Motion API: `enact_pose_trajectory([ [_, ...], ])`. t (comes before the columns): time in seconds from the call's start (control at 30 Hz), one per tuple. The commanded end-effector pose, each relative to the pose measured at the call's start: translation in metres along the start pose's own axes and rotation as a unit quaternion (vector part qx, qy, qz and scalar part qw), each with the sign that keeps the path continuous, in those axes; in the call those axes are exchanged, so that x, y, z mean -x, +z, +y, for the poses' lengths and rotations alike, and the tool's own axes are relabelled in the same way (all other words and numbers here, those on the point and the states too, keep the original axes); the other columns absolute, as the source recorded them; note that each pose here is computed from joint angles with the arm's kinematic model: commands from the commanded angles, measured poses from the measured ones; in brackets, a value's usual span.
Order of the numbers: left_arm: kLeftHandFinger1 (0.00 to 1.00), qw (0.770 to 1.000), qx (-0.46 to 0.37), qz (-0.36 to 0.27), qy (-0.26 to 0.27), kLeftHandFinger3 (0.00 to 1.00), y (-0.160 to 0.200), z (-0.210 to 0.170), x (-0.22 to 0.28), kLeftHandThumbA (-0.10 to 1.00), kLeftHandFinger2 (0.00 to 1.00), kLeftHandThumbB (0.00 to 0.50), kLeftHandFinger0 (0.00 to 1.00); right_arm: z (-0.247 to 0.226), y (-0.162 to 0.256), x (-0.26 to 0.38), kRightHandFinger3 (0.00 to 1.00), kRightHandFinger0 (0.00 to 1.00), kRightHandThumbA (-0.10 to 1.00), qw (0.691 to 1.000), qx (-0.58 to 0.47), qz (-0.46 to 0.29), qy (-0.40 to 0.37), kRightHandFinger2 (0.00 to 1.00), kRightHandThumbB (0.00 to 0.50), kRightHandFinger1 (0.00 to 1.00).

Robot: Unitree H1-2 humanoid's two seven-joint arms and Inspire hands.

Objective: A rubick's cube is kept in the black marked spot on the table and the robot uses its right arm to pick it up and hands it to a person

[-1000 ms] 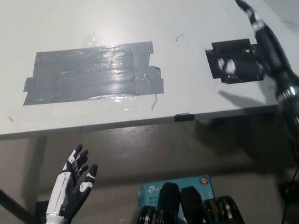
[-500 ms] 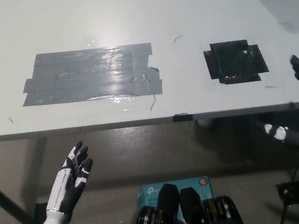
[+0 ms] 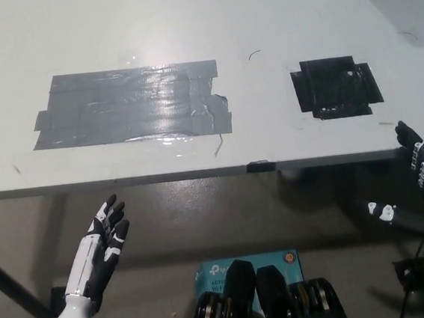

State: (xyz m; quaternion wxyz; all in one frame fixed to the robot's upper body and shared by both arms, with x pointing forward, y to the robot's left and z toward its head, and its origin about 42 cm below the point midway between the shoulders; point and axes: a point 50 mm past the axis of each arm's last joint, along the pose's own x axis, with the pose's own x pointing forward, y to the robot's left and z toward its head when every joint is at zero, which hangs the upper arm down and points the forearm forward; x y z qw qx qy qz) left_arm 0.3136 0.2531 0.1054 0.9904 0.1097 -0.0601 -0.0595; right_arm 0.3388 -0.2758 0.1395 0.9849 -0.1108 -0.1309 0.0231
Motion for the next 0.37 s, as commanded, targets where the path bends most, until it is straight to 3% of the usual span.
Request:
enact_pose_trajectory([
  [0.0, 1.0, 0.999, 0.001, -0.036, 0.002, 1.0, 0.013, 0.003, -0.003, 0.84, 1.0, 0.109, 1.0, 0.0, 0.012, -0.01, 1.0, 1.0, 0.96, 0.999, -0.007, -0.045, 0.019, 1.0, 0.227, 1.0],
  [0.17, 1.0, 1.0, 0.002, -0.03, 0.001, 1.0, 0.01, 0.001, 0.003, 0.83, 1.0, 0.107, 0.99, 0.009, 0.009, -0.003, 1.0, 1.0, 0.98, 0.999, 0.006, -0.032, 0.04, 1.0, 0.27, 1.0],
  [0.33, 1.0, 1.0, 0.003, -0.027, 0.0, 1.0, 0.008, 0.0, 0.006, 0.82, 1.0, 0.106, 1.0, 0.013, 0.007, 0.0, 1.0, 1.0, 0.98, 0.998, 0.009, -0.03, 0.05, 1.0, 0.282, 1.0],
])
